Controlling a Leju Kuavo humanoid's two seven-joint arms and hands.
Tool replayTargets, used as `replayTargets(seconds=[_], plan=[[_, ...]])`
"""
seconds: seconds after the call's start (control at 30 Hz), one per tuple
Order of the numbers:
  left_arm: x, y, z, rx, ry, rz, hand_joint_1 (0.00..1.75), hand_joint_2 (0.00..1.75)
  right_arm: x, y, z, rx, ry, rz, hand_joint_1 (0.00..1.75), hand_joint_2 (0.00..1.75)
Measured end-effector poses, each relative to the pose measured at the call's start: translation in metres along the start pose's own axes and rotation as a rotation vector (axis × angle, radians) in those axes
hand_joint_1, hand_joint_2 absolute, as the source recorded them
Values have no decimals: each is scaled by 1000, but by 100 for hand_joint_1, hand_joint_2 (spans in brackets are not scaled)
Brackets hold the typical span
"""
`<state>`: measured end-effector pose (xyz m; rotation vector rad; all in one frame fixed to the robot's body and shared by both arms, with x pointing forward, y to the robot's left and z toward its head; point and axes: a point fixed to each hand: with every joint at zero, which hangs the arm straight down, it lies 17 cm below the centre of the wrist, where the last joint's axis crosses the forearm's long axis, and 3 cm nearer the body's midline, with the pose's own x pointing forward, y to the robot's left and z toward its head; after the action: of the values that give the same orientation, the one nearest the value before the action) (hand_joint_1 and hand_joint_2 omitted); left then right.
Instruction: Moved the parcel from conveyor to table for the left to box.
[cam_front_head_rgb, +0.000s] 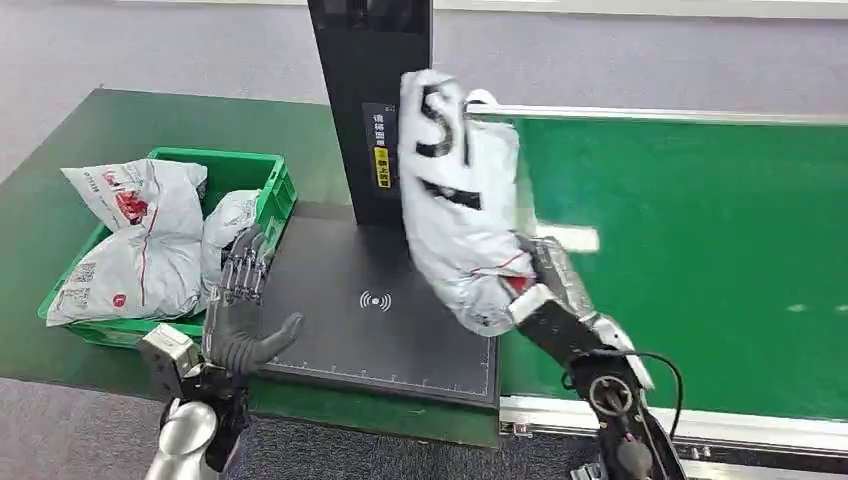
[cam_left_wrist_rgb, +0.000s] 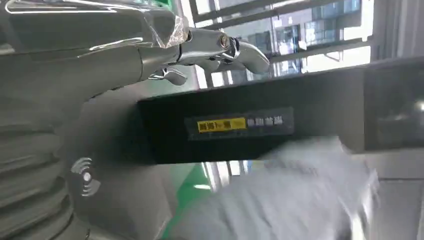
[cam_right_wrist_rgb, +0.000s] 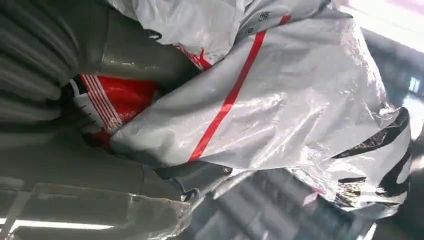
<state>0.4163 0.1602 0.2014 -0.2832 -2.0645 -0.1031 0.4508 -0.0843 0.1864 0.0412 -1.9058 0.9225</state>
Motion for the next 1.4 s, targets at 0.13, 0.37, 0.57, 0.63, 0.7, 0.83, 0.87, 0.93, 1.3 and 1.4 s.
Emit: replayTargets(seconds=[0.13, 0.37, 0.57, 0.63, 0.7, 0.83, 0.87, 0.93, 1.3, 1.4], plan=[[-5, 1, -3, 2, 11, 72, 0, 175, 8, 50, -15, 238, -29, 88, 175, 175], [-19, 9, -7, 16, 57, 92, 0, 175, -26, 84, -2, 600, 71, 371, 175, 175], [-27, 14, -11, 36, 87, 82, 0, 175, -71, 98, 14, 757, 190, 547, 175, 175], [-27, 15, -16, 44, 90, 75, 0, 175, -82, 101, 14, 775, 224, 594, 175, 175], [-27, 15, -20, 49, 88, 72, 0, 175, -89, 101, 12, 774, 246, 628, 175, 175], [-26, 16, -22, 53, 85, 70, 0, 175, -80, 98, -2, 687, 185, 618, 0, 175], [-25, 16, -22, 52, 80, 71, 0, 175, -73, 98, -7, 647, 146, 599, 0, 175], [-23, 16, -22, 52, 70, 72, 0, 175, -57, 97, -14, 565, 70, 549, 0, 175], [-20, 16, -26, 52, 49, 69, 0, 175, -3, 61, -14, 164, -100, 91, 0, 175], [-19, 17, -26, 53, 45, 68, 0, 175, 2, 45, -9, 59, -116, -62, 0, 0]])
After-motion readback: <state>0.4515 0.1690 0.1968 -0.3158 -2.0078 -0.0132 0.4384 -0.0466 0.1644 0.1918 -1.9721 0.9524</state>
